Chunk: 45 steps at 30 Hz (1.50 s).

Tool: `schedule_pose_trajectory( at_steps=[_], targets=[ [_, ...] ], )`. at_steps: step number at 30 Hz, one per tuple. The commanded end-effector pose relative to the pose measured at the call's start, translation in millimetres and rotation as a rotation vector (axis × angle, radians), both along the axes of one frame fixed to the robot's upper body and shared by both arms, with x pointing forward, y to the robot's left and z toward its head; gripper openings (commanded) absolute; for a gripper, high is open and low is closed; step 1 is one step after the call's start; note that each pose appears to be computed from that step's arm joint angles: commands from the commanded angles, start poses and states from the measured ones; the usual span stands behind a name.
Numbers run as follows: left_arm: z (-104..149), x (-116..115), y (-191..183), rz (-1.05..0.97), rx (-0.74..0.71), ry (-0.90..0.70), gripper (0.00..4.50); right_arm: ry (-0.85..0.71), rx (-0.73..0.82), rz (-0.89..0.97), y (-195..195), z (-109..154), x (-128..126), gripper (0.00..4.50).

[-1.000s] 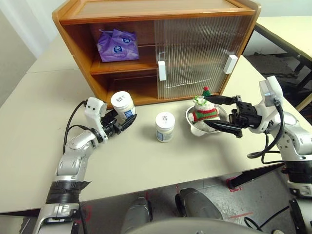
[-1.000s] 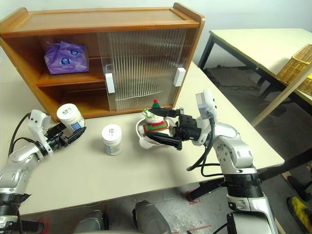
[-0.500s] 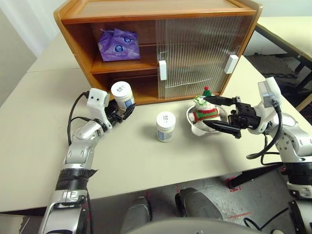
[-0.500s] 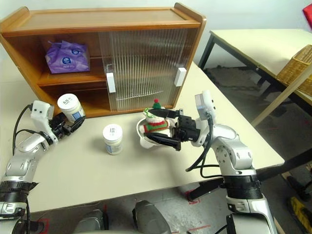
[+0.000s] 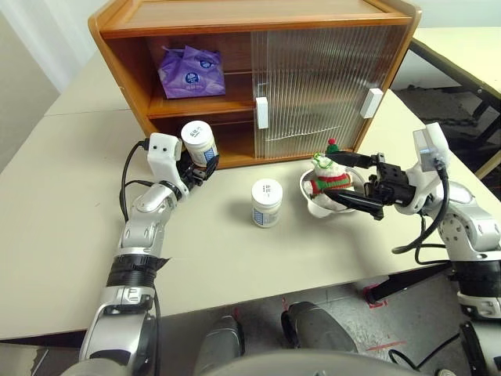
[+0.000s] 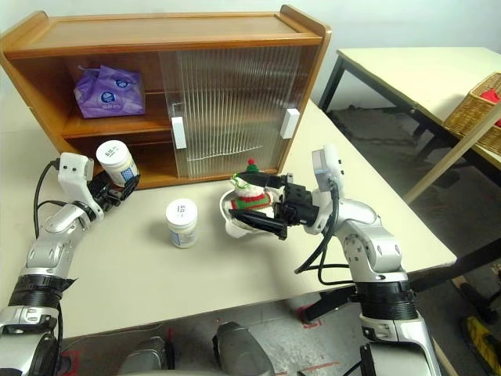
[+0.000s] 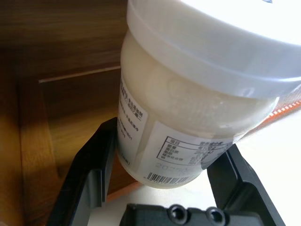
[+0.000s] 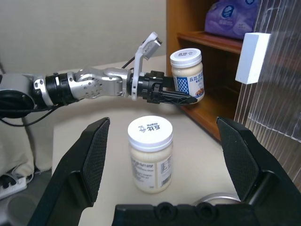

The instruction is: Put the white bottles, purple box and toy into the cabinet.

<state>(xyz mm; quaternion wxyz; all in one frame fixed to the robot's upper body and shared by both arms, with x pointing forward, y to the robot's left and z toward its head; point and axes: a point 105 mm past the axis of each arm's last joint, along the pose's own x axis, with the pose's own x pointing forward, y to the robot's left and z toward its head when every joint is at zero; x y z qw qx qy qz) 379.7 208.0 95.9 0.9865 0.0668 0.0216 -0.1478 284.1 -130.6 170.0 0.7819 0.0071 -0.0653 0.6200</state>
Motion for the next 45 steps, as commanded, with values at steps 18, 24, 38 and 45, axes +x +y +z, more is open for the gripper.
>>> schedule_pose_trajectory(
  at_steps=[18,24,38,45],
  targets=[
    [3.6,21.9,-6.2,0.05,0.006,0.0,3.15,-0.018,-0.008,-0.081,10.1,-6.6,-2.5,4.5],
    [-3.6,30.5,-8.7,0.081,0.0,0.042,3.15,-0.022,0.005,-0.066,17.6,-7.3,-2.7,4.5],
    [-4.5,46.1,-10.0,0.107,0.012,0.079,3.15,-0.034,0.013,-0.07,17.8,-5.8,-1.5,4.5],
    [-8.0,50.3,-14.3,0.104,0.001,0.085,3.15,-0.04,0.02,-0.089,15.2,-4.6,-1.3,4.5]
  ],
)
